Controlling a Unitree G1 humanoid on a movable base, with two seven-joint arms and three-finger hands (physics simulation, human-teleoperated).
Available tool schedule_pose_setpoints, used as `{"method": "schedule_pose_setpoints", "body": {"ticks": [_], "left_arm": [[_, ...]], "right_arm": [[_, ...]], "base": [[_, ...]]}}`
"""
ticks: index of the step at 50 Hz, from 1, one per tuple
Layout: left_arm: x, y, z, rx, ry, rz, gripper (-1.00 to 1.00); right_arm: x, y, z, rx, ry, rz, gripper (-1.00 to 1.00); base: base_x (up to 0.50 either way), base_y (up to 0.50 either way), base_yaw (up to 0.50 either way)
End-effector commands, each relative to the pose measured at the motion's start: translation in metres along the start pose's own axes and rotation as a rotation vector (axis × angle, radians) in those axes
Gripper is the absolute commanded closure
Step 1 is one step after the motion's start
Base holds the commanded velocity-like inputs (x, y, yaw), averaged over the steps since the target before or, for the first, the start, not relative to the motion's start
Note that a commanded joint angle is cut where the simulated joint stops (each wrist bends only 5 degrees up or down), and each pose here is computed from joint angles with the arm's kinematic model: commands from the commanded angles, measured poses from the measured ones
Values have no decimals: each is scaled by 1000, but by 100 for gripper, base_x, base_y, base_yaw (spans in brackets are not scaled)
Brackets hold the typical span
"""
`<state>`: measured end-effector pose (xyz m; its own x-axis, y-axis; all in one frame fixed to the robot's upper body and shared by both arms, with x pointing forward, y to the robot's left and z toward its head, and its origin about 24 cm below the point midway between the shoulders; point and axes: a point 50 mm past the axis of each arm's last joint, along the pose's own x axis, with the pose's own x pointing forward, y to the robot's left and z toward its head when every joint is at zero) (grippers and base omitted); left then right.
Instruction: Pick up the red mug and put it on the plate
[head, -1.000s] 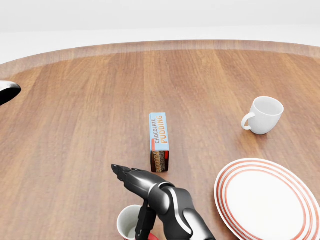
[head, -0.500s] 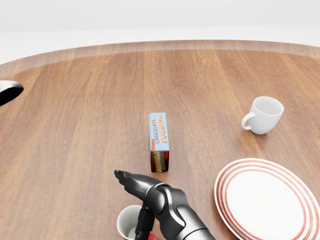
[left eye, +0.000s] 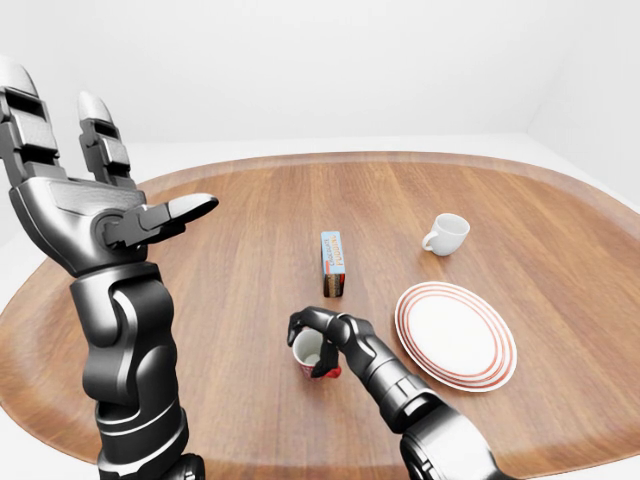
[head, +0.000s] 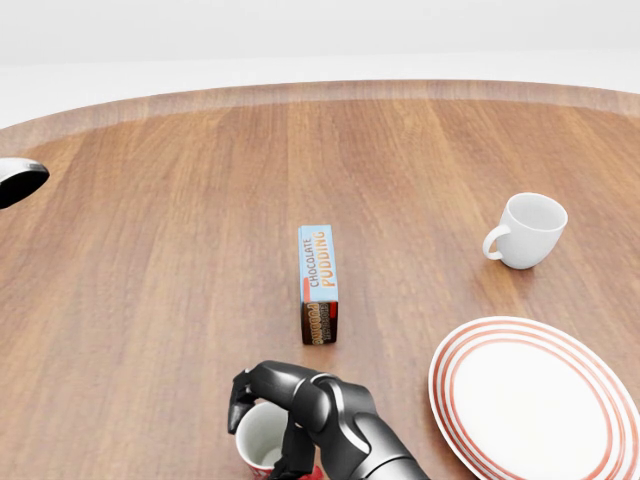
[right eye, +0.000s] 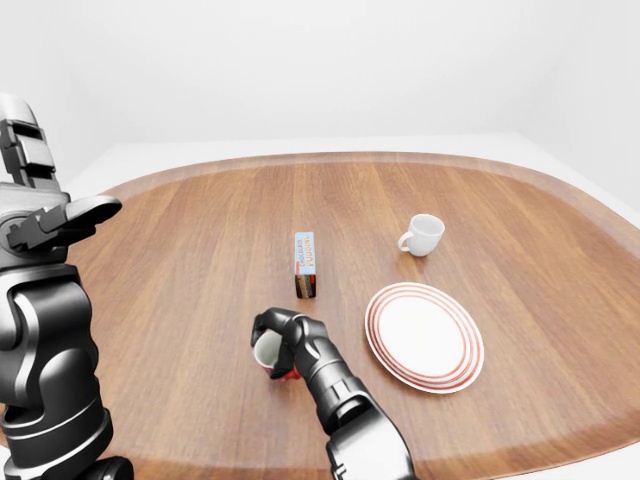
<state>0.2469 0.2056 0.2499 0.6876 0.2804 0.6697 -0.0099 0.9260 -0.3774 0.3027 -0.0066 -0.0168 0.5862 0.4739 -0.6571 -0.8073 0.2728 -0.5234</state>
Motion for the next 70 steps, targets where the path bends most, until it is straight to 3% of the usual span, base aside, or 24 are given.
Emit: {"method": "schedule_pose_setpoints", "body": {"ticks": [1, 14, 30, 50, 70], "left_arm": [[0, -1, 2, -3, -6, -2, -95], [1, 0, 3, -3, -13, 0, -95], [1, 2, 3, 10, -10, 5, -95], [1, 3, 3, 10, -12, 7, -95], [2, 4, 3, 15, -10, 12, -95]], "right_arm": [[-2, -2, -4, -36, 18, -43, 100], [-17, -15, 10, -41, -66, -73, 100], [-70, -50, 23, -94, -207, -194, 100], [-112, -85, 12, -139, -211, -389, 100], [-144, -81, 1, -181, -178, -512, 100]], "base": [[0, 0, 0], [0, 0, 0], [0, 0, 0], [0, 0, 0], [0, 0, 0]]}}
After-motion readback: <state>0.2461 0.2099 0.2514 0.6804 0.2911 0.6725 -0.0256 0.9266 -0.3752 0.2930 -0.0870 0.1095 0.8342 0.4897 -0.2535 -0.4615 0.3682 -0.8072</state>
